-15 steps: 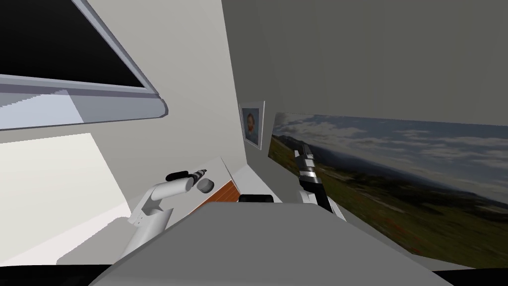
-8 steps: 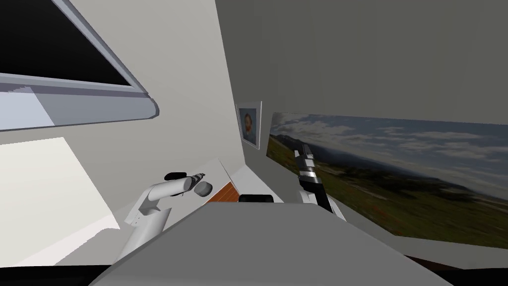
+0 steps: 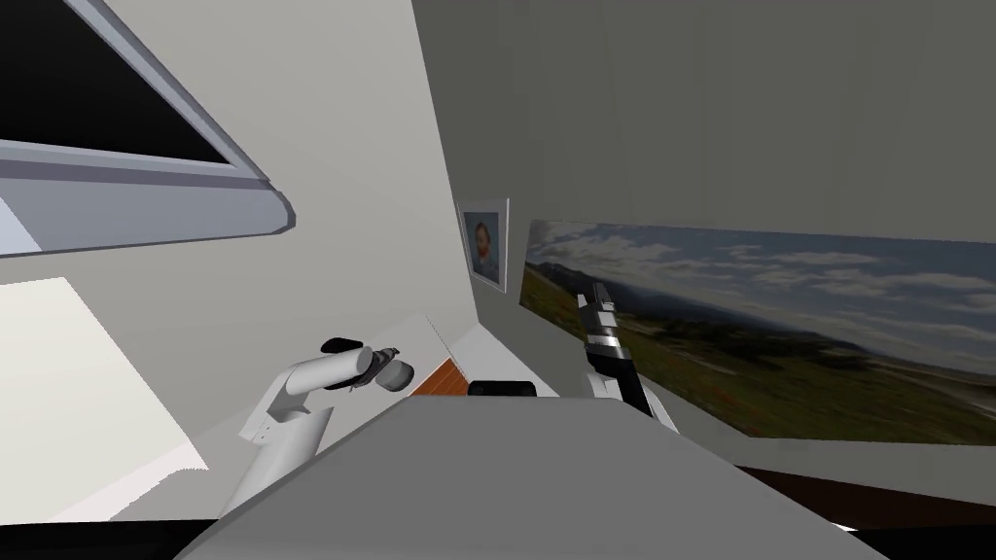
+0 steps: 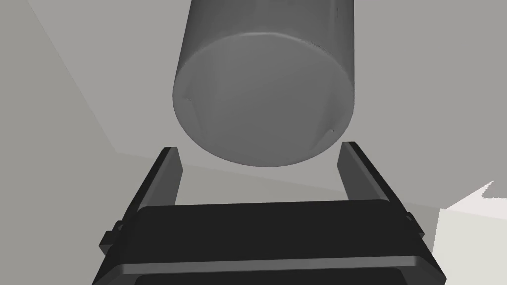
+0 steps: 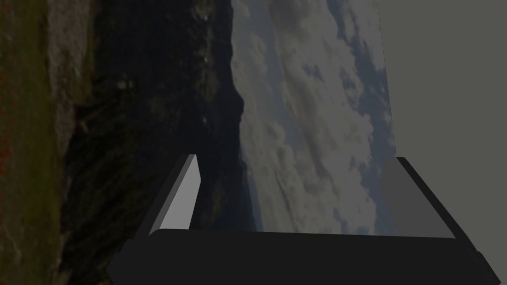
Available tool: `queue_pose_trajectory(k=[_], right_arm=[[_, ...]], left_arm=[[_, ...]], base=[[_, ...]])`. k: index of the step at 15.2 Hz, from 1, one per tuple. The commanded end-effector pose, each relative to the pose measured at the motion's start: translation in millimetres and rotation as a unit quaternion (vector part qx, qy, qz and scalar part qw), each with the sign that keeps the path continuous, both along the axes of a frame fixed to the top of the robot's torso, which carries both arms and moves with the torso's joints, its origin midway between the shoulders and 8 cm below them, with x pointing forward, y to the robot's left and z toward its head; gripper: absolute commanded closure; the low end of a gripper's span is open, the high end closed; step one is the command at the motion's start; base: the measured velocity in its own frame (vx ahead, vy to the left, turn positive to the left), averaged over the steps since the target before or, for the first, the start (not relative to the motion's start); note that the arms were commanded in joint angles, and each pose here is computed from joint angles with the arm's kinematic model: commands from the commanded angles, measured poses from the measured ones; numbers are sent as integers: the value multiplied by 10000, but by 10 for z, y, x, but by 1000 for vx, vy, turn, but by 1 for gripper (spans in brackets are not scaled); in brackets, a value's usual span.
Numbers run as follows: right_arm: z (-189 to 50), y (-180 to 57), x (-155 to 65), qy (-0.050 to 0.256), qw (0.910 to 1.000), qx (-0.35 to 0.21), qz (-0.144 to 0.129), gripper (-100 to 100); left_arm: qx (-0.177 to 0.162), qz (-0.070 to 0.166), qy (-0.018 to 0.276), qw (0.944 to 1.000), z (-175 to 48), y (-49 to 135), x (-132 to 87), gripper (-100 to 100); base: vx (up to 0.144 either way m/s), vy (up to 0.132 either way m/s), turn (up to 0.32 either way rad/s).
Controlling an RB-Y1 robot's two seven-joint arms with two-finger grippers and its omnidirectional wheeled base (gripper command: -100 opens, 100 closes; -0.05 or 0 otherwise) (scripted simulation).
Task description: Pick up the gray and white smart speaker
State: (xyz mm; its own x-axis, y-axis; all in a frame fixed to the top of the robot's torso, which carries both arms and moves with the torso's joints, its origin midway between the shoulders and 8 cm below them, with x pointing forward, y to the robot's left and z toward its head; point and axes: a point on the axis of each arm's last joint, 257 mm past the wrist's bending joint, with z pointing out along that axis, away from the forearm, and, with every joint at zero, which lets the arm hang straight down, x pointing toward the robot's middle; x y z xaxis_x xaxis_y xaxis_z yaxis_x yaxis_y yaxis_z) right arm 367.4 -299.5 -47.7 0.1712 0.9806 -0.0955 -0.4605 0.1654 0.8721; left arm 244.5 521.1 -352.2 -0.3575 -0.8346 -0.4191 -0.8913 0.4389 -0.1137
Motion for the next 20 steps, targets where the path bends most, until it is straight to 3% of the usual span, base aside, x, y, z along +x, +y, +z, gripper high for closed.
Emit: queue_pose_trajectory(k=[1, 4, 10, 11, 12, 16, 20], right_arm=[[0, 0, 0, 0, 10000, 0, 0, 0], [0, 0, 0, 0, 10000, 0, 0, 0], [0, 0, 0, 0, 10000, 0, 0, 0], [0, 0, 0, 0, 10000, 0, 0, 0], [0, 0, 0, 0, 10000, 0, 0, 0], [0, 0, 0, 0, 10000, 0, 0, 0], [-1, 0, 0, 1, 10000, 0, -1, 0]], left_arm=[[-61, 14, 131, 9999, -27, -12, -62, -100], [-193, 31, 372, 9991, -77, -46, -181, -100], [-157, 83, 286, 9994, -280, -20, -99, -100], [-162, 73, 301, 9994, -235, -19, -114, -100], [-159, 76, 291, 9994, -245, -16, -107, 100], [-154, 79, 284, 9994, -240, -12, -104, 100], [-157, 27, 307, 9994, -63, -38, -157, 100]], base=[[-2, 11, -73], [1, 6, -83], [-11, 13, -42], [-9, 9, -18], [0, 0, 0], [0, 0, 0], [14, -17, 58]])
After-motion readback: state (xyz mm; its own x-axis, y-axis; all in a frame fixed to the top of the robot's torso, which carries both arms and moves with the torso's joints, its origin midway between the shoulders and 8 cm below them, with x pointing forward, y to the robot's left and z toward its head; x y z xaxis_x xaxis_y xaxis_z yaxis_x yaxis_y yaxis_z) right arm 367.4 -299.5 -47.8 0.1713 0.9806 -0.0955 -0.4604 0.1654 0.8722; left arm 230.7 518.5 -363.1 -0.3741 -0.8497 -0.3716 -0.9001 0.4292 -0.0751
